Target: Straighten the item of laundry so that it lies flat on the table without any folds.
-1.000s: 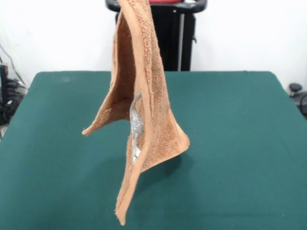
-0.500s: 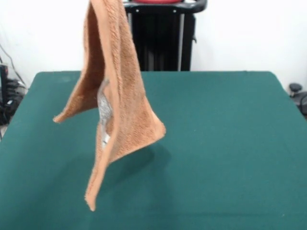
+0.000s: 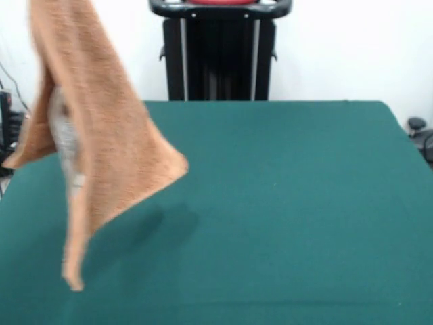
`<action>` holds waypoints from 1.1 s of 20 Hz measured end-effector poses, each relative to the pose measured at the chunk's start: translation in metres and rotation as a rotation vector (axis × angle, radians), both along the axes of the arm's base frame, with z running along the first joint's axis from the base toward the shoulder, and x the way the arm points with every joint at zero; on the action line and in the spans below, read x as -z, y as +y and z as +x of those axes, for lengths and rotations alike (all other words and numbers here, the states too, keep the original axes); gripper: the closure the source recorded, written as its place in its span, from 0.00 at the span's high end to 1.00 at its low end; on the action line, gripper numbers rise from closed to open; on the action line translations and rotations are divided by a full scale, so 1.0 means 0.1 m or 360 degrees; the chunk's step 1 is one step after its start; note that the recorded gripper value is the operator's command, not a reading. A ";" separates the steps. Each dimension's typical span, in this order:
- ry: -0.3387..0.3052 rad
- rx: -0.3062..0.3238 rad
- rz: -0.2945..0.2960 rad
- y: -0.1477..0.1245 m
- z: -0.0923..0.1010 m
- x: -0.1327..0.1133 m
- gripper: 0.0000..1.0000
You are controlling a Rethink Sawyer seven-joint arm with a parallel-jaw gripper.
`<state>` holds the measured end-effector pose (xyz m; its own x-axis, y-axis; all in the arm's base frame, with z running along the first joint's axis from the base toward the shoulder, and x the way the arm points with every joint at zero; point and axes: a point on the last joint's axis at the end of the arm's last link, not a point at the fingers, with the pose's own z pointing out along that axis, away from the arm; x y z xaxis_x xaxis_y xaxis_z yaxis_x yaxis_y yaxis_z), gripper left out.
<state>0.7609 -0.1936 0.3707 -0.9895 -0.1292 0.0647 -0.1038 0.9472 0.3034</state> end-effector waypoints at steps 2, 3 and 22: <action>-0.0035 0.0020 -0.0115 -0.11 0.02 -0.09 0.00; -0.0054 0.0031 -0.0182 -0.17 0.02 -0.15 0.00; -0.0457 0.0049 -0.0907 -0.25 -0.20 -1.00 0.00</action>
